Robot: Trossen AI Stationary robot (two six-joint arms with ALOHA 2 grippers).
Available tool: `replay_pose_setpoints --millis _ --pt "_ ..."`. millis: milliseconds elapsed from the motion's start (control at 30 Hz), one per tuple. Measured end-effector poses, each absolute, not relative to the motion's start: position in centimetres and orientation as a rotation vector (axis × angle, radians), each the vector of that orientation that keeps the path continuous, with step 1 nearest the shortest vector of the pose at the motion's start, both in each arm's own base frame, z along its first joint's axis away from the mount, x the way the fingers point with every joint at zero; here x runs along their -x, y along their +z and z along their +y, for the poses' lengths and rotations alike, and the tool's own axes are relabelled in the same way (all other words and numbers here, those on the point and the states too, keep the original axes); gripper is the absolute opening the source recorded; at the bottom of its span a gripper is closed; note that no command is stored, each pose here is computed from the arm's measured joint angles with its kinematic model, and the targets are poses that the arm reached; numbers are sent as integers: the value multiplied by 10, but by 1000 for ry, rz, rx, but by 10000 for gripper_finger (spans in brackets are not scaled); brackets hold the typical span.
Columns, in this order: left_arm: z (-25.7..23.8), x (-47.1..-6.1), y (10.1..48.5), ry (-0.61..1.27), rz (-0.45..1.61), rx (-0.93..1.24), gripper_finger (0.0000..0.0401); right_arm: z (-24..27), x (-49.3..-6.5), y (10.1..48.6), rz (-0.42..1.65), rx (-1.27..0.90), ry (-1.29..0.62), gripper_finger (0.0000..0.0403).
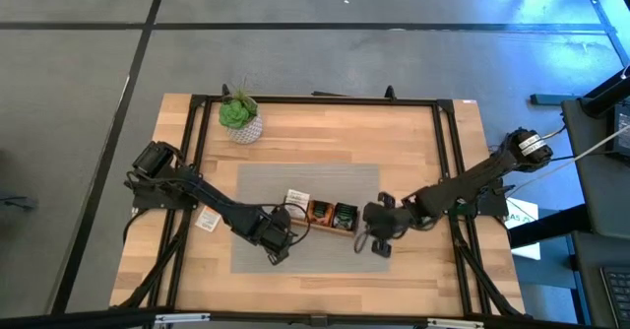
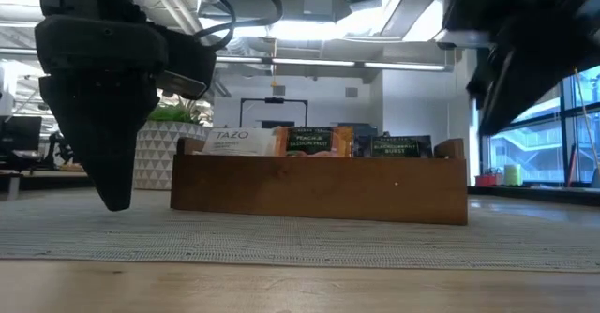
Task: Pick & Place Tea
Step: Adjust the wooden organizer
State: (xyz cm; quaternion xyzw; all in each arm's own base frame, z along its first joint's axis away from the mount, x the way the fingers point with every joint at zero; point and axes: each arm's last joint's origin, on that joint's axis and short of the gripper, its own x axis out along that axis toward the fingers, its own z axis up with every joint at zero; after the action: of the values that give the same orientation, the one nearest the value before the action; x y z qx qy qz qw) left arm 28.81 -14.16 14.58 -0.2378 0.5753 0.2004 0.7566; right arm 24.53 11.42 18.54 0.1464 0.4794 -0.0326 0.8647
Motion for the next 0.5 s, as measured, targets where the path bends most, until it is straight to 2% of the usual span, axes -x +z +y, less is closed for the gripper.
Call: replay_pose_setpoints --millis 100,200,367,500 --pt "-141 -288 146 440 1251 517 130 131 -244 195 971 -303 -7 77" --pt "-141 -288 146 449 1240 510 130 142 -244 197 927 -252 -29 77" --pt "-141 -288 146 458 1237 522 130 149 -248 180 932 -163 -93 77" --pt "-141 -289 146 457 1236 523 130 155 -257 163 946 -152 -59 77"
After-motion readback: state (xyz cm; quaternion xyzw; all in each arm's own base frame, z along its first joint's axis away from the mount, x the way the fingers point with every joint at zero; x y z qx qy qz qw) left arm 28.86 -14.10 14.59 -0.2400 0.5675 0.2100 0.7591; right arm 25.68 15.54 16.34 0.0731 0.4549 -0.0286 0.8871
